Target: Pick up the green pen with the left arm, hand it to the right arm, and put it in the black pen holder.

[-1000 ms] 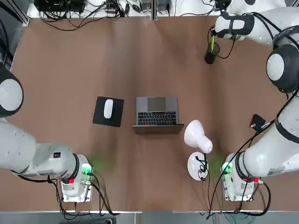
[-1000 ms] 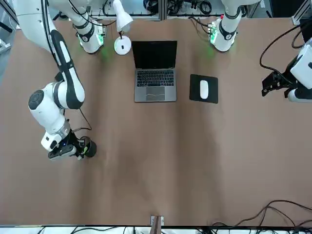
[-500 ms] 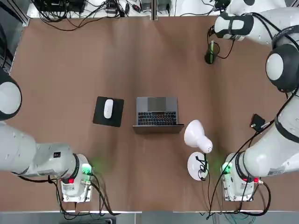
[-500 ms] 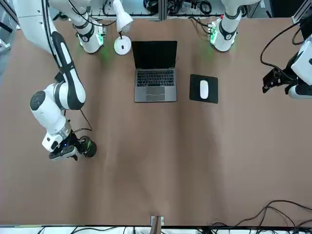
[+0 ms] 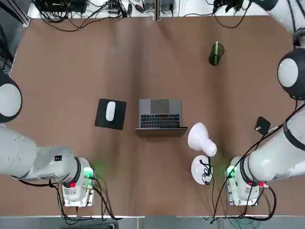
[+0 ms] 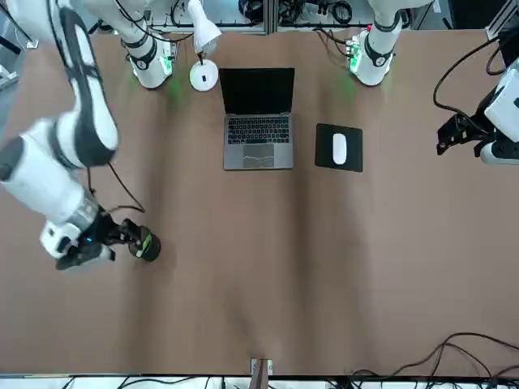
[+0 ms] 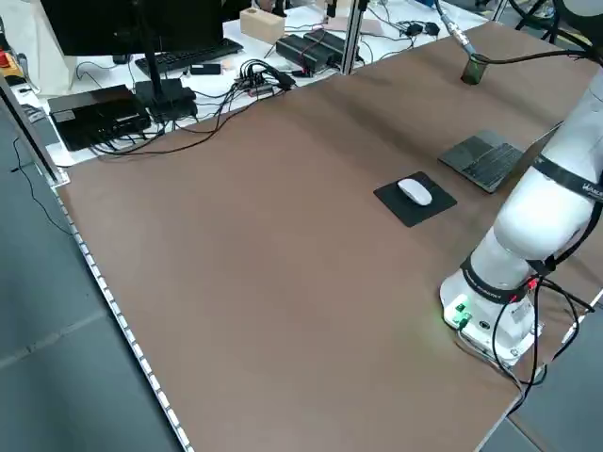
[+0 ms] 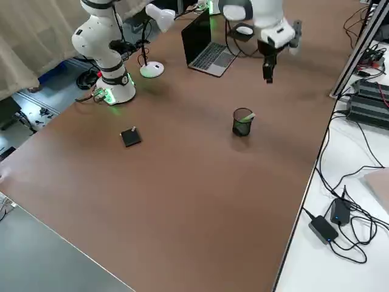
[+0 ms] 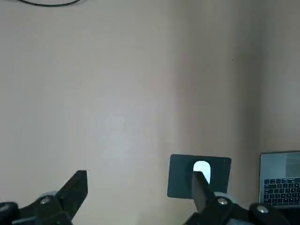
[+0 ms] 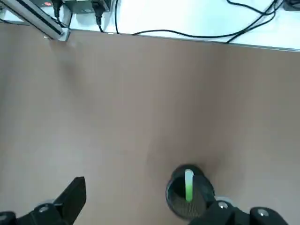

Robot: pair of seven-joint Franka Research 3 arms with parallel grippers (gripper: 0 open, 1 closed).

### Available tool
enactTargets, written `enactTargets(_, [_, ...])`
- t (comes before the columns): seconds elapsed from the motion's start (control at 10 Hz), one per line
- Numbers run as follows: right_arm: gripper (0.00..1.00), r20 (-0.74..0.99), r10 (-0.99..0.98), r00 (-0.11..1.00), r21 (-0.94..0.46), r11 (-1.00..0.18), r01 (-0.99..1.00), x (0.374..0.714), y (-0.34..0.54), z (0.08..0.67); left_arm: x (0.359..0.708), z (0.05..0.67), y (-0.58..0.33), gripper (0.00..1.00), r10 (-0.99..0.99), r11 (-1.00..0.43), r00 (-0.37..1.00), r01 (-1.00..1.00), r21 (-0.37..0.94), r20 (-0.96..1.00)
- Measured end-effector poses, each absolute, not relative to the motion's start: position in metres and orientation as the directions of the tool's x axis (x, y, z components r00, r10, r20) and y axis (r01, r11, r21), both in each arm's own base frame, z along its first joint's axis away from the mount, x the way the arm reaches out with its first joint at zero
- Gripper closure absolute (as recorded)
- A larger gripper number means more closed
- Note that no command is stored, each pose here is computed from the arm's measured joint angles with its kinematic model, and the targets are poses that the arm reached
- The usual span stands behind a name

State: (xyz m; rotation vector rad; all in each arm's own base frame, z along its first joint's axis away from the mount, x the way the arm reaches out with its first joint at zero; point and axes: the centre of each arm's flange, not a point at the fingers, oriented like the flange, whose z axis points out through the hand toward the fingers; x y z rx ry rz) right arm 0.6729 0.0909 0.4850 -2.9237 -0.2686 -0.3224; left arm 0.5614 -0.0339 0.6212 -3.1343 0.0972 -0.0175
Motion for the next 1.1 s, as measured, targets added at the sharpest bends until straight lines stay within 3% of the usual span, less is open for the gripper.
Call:
enactTargets(0.6, [0.00, 0.084, 0.087, 0.993, -0.028, -0.996, 0.089, 0.611, 0.006, 0.635, 0.563, 0.620, -0.030, 0.00, -0.054, -0.999, 0.998, -0.054, -0.006, 0.014])
enactTargets(1.1, [0.00, 0.025, -0.081, 0.996, -0.014, -0.997, -0.081, 0.598, -0.008, 0.639, 0.566, 0.617, -0.005, 0.00, -0.015, -1.000, 1.000, -0.015, -0.005, 0.018])
